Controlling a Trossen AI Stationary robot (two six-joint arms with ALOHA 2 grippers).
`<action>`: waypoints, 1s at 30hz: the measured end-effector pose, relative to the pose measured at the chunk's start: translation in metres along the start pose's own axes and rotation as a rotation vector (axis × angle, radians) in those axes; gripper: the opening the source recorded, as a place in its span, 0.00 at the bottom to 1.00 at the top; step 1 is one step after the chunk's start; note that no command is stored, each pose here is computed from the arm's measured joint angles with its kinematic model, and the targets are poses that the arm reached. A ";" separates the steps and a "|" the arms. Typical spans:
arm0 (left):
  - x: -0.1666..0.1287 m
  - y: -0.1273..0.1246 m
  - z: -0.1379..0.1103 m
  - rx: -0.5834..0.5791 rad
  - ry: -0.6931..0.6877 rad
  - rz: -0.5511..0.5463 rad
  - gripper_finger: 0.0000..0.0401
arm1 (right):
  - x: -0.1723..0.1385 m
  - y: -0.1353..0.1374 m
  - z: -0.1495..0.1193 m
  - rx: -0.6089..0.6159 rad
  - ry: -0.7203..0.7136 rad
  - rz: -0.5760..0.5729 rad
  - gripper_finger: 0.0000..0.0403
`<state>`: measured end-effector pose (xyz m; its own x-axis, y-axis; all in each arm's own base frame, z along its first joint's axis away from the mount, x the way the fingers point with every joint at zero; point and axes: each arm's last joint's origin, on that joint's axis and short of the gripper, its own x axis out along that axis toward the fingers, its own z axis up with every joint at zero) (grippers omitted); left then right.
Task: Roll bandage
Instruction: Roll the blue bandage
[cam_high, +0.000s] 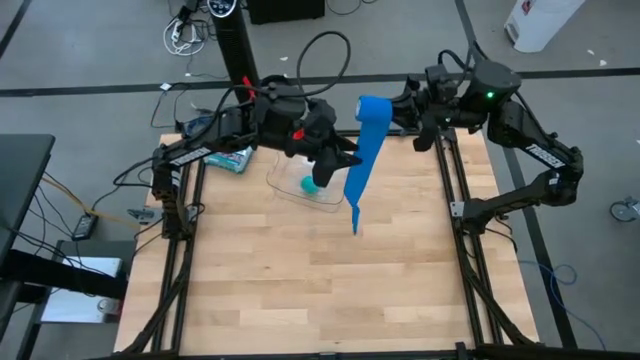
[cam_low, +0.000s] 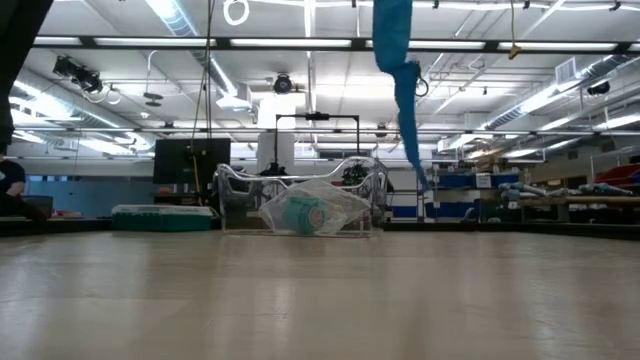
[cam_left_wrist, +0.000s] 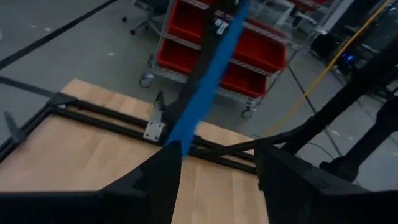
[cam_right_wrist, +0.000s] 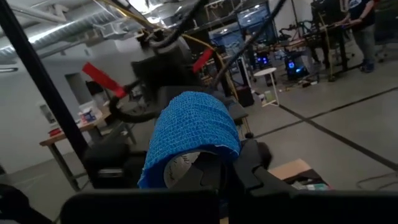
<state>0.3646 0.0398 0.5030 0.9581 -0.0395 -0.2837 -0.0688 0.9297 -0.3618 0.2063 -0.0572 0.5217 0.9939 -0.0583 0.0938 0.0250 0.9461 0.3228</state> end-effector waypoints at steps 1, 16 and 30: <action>0.000 0.001 -0.001 -0.002 0.009 0.006 0.52 | 0.000 0.000 0.000 0.002 0.000 0.003 0.00; -0.002 0.008 -0.011 -0.024 0.117 0.062 0.52 | 0.002 0.002 -0.001 0.029 0.003 0.029 0.00; -0.003 0.008 -0.005 0.004 0.067 0.049 0.52 | 0.002 0.002 0.001 0.030 -0.020 0.021 0.00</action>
<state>0.3598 0.0455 0.4966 0.9330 -0.0184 -0.3593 -0.1134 0.9327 -0.3424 0.2081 -0.0556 0.5239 0.9918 -0.0455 0.1194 0.0010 0.9371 0.3489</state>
